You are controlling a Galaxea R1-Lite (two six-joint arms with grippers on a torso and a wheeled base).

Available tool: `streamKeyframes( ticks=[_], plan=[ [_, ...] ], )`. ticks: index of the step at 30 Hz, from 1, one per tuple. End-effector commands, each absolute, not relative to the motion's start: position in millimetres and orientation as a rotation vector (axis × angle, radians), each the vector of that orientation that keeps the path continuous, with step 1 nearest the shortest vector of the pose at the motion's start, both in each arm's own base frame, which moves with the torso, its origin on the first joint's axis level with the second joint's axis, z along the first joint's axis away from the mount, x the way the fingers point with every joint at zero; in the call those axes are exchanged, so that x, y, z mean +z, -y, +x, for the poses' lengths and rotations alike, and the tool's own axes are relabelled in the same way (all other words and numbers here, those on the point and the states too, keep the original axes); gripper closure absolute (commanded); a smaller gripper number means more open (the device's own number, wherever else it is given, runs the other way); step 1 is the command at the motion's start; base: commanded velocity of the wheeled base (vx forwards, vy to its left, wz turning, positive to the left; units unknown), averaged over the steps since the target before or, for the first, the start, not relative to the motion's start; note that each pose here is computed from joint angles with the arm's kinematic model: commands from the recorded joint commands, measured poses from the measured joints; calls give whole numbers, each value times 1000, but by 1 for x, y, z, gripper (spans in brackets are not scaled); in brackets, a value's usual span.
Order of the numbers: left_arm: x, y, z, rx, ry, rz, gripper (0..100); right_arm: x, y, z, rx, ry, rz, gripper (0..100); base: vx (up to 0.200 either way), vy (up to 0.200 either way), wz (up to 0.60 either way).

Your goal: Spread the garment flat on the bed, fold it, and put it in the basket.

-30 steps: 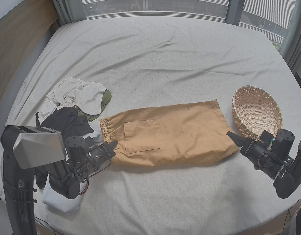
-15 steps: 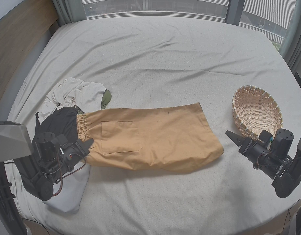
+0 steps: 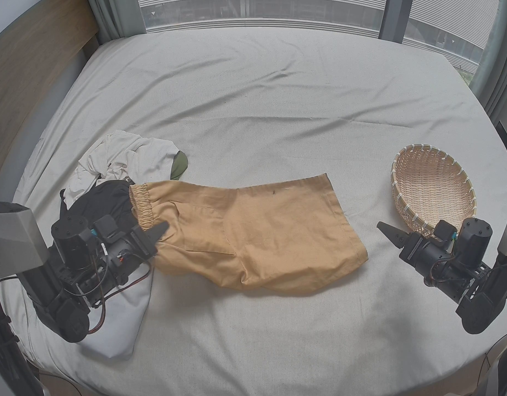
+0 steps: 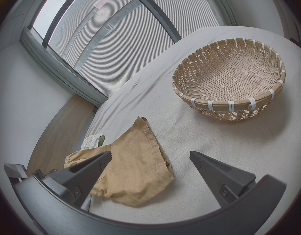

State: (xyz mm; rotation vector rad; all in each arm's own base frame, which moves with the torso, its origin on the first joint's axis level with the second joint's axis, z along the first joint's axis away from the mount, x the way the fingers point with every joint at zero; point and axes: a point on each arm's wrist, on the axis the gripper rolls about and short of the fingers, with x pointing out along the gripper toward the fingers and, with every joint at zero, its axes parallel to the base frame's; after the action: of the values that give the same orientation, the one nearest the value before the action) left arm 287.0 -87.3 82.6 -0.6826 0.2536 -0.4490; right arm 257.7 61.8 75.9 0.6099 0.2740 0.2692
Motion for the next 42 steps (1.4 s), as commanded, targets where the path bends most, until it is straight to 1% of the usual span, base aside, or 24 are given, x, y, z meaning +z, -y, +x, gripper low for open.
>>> streamKeyframes(
  ticks=[1,4,7,13,17,25,26,30,38,39,42],
  plan=[
    [100,132,288,-615,-205,-680,100,74,-63,257,270,-285,611,0,0,0,0],
    [103,155,288,-689,-202,-679,100,74,-64,257,274,-287,615,0,0,0,0],
    [95,182,291,-754,-217,-674,100,74,-66,257,277,-290,622,0,0,0,0],
    [82,213,301,-812,-226,-673,100,74,-69,257,286,-290,630,0,0,0,0],
    [73,226,305,-835,-236,-669,100,75,-71,257,295,-292,639,0,0,0,0],
    [73,242,312,-906,-219,-671,100,76,-76,259,313,-286,647,0,0,0,0],
    [67,250,314,-930,-232,-668,100,77,-78,258,322,-288,653,0,0,0,0],
    [60,259,316,-948,-246,-667,100,77,-79,259,321,-288,655,0,0,0,0],
    [57,260,317,-939,-257,-665,100,76,-78,258,319,-290,654,0,0,0,0],
    [58,260,318,-938,-252,-665,0,75,-78,258,317,-295,654,0,0,0,0],
    [57,261,319,-938,-250,-665,0,75,-78,258,317,-295,654,0,0,0,0]
  ],
)
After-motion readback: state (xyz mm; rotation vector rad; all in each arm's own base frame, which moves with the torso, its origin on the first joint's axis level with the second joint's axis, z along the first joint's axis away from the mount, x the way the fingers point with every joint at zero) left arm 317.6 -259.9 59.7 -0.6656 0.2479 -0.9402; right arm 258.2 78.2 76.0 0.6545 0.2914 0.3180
